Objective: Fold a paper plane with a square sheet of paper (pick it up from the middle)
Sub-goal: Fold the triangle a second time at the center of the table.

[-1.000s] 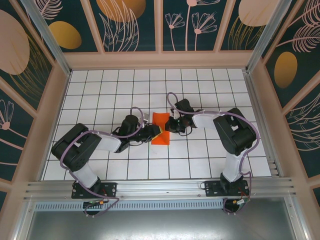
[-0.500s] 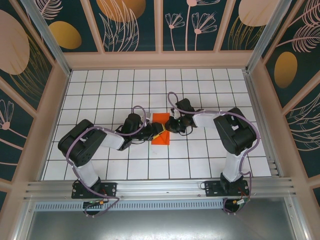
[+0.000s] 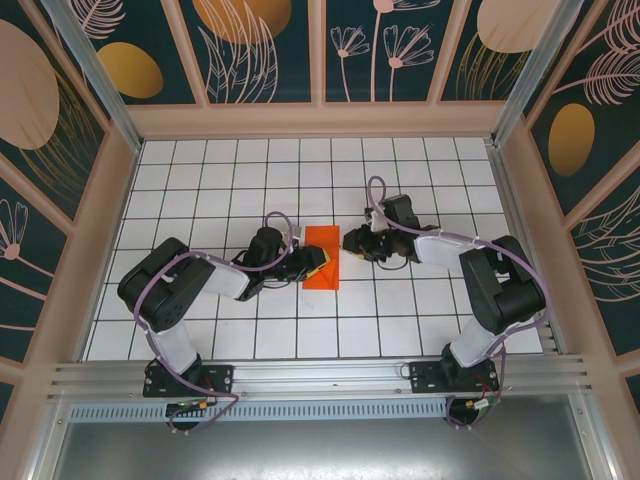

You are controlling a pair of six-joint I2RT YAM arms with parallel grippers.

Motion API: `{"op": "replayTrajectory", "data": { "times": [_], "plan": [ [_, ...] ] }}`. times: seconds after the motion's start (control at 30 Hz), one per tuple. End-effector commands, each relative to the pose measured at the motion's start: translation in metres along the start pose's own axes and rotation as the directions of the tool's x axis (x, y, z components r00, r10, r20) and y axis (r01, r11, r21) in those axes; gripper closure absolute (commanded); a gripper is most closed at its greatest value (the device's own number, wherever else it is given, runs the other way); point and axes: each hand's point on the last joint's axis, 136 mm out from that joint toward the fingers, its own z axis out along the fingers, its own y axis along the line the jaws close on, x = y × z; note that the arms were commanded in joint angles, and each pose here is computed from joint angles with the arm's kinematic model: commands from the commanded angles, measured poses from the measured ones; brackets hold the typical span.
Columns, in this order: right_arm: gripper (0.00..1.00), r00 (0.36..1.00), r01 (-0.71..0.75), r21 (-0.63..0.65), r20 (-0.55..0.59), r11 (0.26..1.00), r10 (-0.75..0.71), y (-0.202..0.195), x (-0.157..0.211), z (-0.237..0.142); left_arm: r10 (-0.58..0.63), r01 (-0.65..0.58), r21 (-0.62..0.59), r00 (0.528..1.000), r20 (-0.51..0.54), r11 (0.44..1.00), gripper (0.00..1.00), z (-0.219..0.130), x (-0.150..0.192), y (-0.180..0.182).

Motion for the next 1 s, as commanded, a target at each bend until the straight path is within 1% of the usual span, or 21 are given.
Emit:
{"op": "replayTrajectory", "data": {
  "times": [0.0, 0.3, 0.53, 0.83, 0.97],
  "plan": [
    [0.66, 0.999, 0.034, -0.104, -0.029, 0.994, -0.037, 0.02, 0.01, -0.001, 0.003, -0.003, -0.007, 1.0, 0.001, 1.0, 0.6, 0.003, 0.0, 0.002],
    [0.65, 0.995, 0.054, -0.106, -0.076, 0.993, -0.063, 0.023, 0.021, 0.012, -0.005, 0.005, -0.016, 1.0, 0.006, 1.0, 0.62, 0.003, -0.001, 0.004],
    [0.74, 0.992, 0.063, -0.11, -0.098, 0.992, -0.074, 0.023, 0.025, 0.017, -0.007, 0.007, -0.015, 1.0, 0.005, 1.0, 0.64, 0.003, -0.001, 0.004],
    [0.8, 0.991, 0.066, -0.103, -0.112, 0.993, -0.077, 0.02, 0.024, 0.023, -0.005, 0.005, -0.006, 1.0, 0.004, 1.0, 0.64, 0.003, -0.001, 0.001],
    [0.89, 0.991, 0.073, -0.093, -0.109, 0.993, -0.083, 0.018, 0.021, 0.025, -0.006, 0.006, -0.003, 1.0, 0.005, 1.0, 0.64, 0.003, -0.001, 0.0]
  ]
}}
